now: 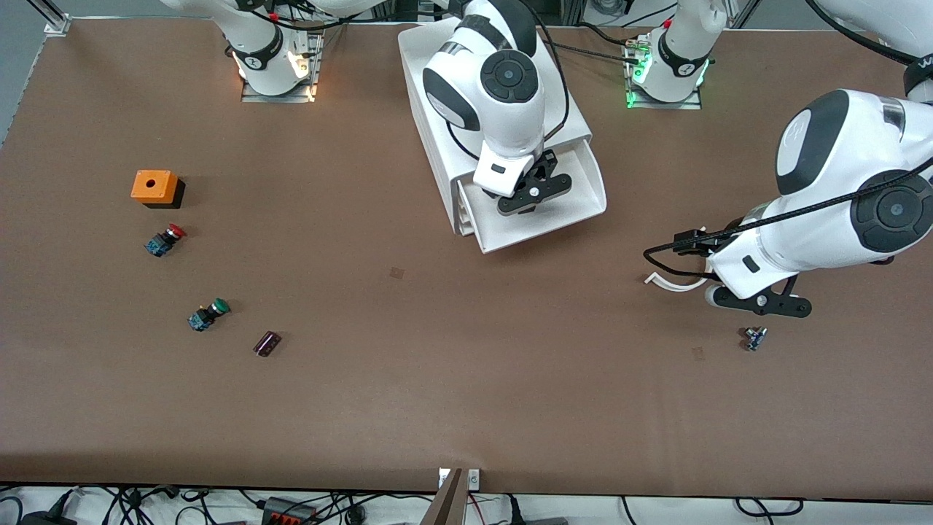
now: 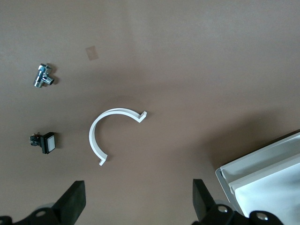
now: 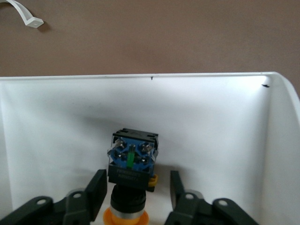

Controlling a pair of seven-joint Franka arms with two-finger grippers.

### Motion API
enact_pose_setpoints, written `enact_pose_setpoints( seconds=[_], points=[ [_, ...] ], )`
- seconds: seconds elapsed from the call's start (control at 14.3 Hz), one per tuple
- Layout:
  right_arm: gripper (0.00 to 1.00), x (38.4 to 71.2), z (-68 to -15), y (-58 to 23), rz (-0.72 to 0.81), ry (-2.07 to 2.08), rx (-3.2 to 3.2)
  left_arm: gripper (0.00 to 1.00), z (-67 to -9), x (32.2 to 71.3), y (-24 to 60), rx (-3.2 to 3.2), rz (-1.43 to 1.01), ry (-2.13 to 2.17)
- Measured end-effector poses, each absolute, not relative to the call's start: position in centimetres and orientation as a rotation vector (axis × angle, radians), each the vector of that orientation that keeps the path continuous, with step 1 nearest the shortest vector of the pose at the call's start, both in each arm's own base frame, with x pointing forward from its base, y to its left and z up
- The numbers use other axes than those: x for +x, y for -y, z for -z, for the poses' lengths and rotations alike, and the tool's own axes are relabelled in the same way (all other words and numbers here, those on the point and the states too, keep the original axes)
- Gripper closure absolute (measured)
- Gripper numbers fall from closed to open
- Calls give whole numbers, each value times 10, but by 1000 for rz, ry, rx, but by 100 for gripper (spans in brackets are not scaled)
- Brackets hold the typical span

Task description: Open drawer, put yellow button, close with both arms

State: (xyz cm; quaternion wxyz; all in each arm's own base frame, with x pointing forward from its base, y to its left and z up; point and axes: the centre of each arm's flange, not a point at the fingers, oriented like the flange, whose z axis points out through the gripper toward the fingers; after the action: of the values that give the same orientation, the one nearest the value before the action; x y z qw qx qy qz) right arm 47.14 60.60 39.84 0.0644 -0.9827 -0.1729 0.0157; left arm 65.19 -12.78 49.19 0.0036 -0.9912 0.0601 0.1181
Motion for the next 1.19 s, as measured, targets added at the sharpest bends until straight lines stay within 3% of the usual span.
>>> enact_pose_setpoints(
  seconds=[0.21, 0.28, 0.56, 0.84, 1.19],
  points=[
    [5, 473, -403, -606, -35, 508, -2964, 0, -492, 652, 128, -3107, -370, -189],
    [0, 475, -410, -606, -20, 494, -2958, 0, -492, 652, 129, -3107, -370, -189],
    [0, 499, -458, -584, 46, 420, -2957, 0, -494, 652, 145, -3143, -336, -17],
    [0, 558, -509, -496, 57, 241, -3022, 0, -480, 655, 163, -3220, -299, 125],
    [0, 624, -513, -388, 6, 55, -3099, 0, -436, 646, 206, -3265, -148, 321]
  ],
)
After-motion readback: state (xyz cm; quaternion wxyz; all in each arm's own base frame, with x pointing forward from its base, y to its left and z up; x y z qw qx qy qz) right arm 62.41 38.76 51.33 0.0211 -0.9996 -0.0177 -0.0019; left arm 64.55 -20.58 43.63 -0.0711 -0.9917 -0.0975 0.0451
